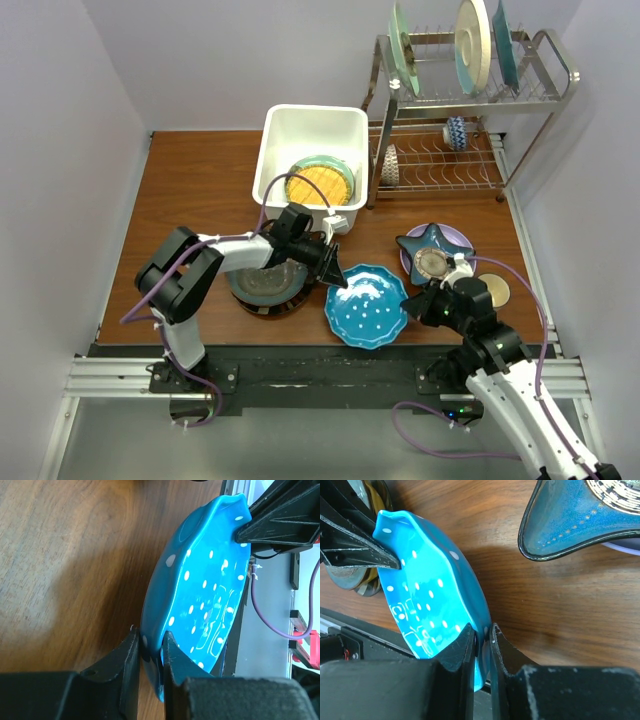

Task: Place the plates into the plastic bin on the countertop
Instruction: Place the plate in the plastic bin.

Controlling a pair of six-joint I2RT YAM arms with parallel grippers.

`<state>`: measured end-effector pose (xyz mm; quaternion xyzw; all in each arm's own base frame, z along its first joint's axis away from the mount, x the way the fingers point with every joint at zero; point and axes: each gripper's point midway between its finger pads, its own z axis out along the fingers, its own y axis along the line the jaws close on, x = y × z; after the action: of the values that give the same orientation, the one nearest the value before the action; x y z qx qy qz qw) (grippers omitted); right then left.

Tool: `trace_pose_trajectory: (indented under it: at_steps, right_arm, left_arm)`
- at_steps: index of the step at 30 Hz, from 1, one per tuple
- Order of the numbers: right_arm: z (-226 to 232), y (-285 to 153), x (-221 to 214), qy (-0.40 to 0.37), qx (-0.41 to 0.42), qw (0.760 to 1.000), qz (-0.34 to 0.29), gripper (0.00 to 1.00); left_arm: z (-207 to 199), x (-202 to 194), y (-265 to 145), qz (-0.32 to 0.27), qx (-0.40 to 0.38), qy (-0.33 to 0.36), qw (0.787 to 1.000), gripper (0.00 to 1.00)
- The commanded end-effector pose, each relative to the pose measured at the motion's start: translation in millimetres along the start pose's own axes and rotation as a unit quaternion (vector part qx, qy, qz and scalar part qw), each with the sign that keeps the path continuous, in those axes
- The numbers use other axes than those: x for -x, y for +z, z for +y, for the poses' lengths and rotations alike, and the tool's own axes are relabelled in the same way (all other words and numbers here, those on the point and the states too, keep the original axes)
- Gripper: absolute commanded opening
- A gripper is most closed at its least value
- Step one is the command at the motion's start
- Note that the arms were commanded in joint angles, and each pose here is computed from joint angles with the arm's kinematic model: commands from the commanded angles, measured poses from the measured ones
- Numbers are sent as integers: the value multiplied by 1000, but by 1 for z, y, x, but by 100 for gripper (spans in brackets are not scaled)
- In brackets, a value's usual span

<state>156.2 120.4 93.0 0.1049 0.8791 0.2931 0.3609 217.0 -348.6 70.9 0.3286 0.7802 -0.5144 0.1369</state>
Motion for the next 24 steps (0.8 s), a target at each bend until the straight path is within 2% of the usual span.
trace_pose_trajectory:
  at_steps: [1,2,3,5,6,8,9,16,24]
  right_arm:
    - [51,-16,45,3,88,994,-71,5]
    - [50,-16,43,3,87,994,-67,16]
    - [50,-15,42,4,85,994,-65,33]
    - [50,-15,41,4,86,994,-62,49]
    - [49,-15,41,4,85,994,-61,61]
    - [48,-14,39,6,84,995,-57,69]
    - [48,-15,40,7,82,995,-60,75]
    - [43,-16,39,8,69,996,-61,84]
    - [36,-23,40,7,52,996,-69,88]
  left_arm:
    - [-16,1,0,10,-28,-14,999,0]
    - [-16,2,-1,9,-26,-14,1000,0]
    - [-18,4,-2,6,-27,-11,1000,0]
    - [-20,7,-3,3,-26,-8,1000,0]
    - [-21,8,-4,2,-25,-7,1000,0]
    - [-22,10,-6,-1,-22,-3,1000,0]
    - [-23,12,-6,-3,-21,-1,1000,0]
    - [-27,21,-11,-14,-10,7,1000,0]
    - [-30,36,-20,-20,18,3,1000,0]
